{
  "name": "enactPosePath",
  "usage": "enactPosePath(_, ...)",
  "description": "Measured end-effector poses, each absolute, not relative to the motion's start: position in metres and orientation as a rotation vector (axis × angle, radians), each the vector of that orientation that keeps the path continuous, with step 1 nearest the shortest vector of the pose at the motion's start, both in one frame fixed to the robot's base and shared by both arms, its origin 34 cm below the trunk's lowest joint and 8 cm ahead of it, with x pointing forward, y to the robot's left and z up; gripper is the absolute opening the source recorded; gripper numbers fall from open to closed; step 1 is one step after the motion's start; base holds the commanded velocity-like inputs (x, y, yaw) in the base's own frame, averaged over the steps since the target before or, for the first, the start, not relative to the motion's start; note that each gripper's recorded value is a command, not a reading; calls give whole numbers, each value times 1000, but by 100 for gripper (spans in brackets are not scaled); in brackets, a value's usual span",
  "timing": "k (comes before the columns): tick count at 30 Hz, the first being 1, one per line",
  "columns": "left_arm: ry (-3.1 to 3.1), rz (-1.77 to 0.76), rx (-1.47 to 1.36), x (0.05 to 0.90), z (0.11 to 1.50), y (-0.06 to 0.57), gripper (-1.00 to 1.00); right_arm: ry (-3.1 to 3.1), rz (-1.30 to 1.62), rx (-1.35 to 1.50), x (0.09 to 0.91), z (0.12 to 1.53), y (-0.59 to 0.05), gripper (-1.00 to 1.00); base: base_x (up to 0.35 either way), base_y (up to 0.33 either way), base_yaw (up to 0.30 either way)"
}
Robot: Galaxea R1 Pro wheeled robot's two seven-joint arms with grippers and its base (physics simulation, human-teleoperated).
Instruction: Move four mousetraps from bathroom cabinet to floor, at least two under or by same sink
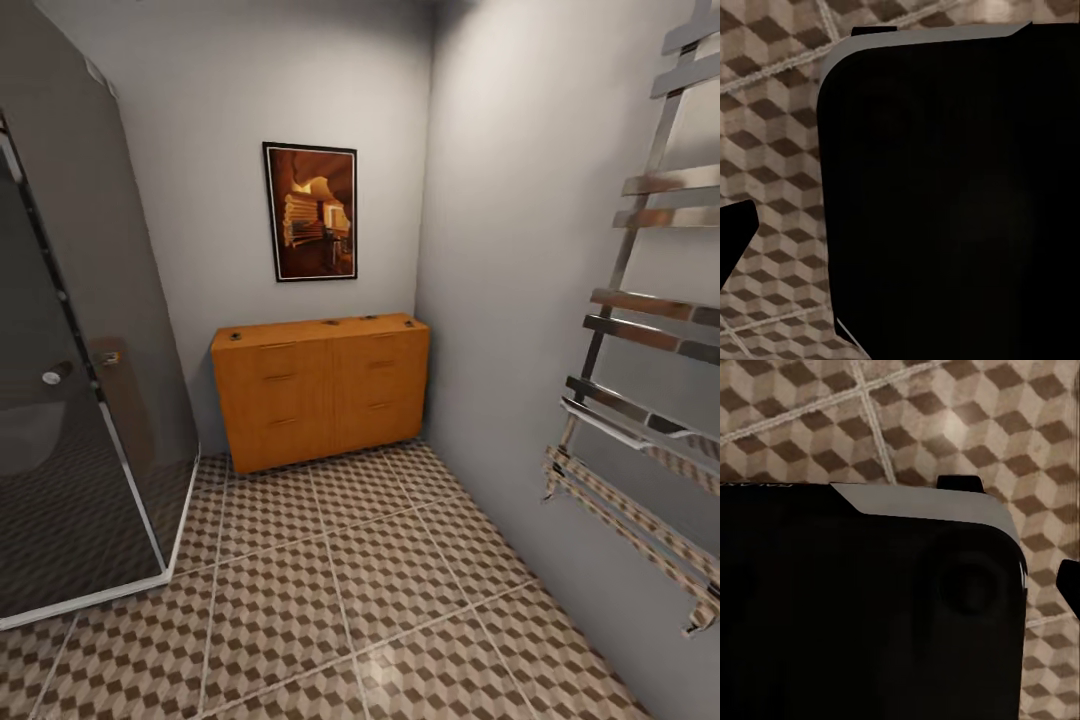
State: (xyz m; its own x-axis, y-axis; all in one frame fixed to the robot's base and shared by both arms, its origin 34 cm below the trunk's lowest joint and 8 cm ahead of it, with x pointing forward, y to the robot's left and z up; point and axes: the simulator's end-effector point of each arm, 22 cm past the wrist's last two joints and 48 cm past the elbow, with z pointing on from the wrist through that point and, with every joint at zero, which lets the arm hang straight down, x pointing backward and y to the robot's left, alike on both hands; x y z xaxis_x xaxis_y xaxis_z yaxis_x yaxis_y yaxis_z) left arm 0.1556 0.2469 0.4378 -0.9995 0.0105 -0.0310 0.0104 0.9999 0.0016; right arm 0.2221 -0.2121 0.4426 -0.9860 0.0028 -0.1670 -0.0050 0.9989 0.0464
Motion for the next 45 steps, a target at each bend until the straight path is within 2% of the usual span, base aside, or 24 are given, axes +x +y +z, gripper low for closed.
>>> enactPosePath(8, 3111, 2, 17, 156, 438, 247, 100, 2973, 71, -2, 222, 443, -212, 100, 234, -245, 91)
enactPosePath(35, 3109, 2, 16, 156, 438, 247, 100, 2972, 69, -3, 222, 443, -213, 100, 244, -228, 3)
enactPosePath(45, 3114, 2, 16, 154, 438, 247, 100, 2976, 71, -2, 221, 442, -212, 100, 262, -198, 165)
